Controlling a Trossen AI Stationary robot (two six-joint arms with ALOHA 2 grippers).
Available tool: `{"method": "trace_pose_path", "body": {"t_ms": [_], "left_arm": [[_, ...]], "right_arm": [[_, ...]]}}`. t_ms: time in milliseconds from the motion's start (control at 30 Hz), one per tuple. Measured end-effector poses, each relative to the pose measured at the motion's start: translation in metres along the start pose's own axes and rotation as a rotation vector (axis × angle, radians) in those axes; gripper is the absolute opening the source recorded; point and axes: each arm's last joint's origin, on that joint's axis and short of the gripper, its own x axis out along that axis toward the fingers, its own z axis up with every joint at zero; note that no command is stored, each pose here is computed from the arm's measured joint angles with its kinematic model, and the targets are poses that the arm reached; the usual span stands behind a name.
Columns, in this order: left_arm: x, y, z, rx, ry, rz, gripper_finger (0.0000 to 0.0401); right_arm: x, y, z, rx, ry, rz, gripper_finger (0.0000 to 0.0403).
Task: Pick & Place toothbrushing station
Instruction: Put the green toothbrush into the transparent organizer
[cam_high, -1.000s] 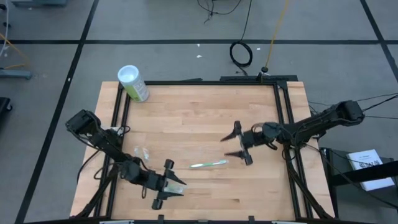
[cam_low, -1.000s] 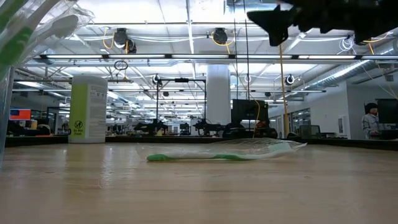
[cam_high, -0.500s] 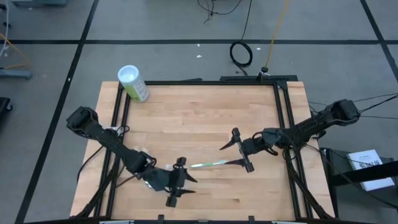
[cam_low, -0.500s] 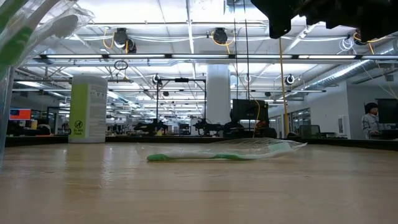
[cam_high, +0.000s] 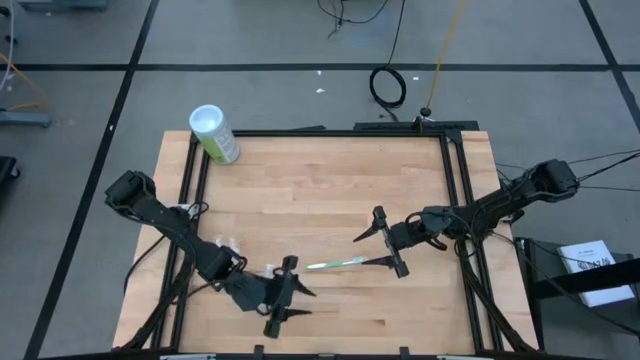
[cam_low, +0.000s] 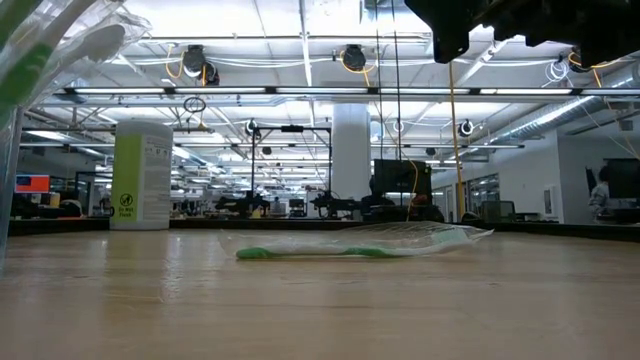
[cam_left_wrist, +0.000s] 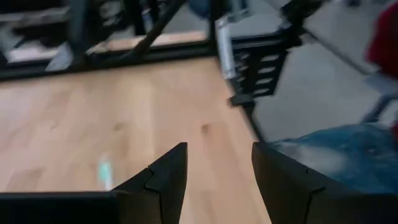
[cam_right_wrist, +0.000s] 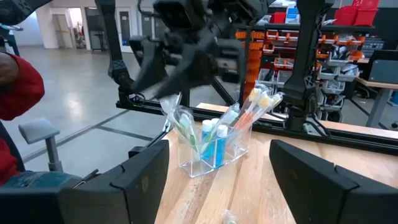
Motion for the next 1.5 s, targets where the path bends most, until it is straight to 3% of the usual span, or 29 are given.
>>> {"method": "trace_pose_path", "body": {"t_ms": [133, 433, 733, 1100, 1367, 1500], "left_arm": [[-0.001, -0.006, -0.005, 0.014, 0.037, -0.029, 0.0184], [0.015, 0.001, -0.024, -0.024, 0.143, 0.03, 0.0184], [-0.001, -0.009, -0.002, 0.069, -0.001, -0.028, 0.0184], [0.017, 0.004, -0.026, 0.006, 0.165, 0.044, 0.0184], [0.001, -0.002, -0.004, 0.07, 0.024, 0.003, 0.0184], [0.001, 0.002, -0.006, 0.081, 0.046, 0.056, 0.0184]], "right_arm": [[0.0, 0.0, 0.0, 0.0, 0.0, 0.0, 0.027], [0.0, 0.0, 0.0, 0.001, 0.002, 0.0, 0.027], [0.0, 0.0, -0.001, 0.007, 0.007, 0.0, 0.027], [0.0, 0.0, -0.001, 0.006, 0.013, 0.0, 0.027], [0.0, 0.0, -0.001, 0.006, 0.013, 0.0, 0.027], [0.0, 0.0, -0.001, 0.008, 0.013, 0.0, 0.027]]}}
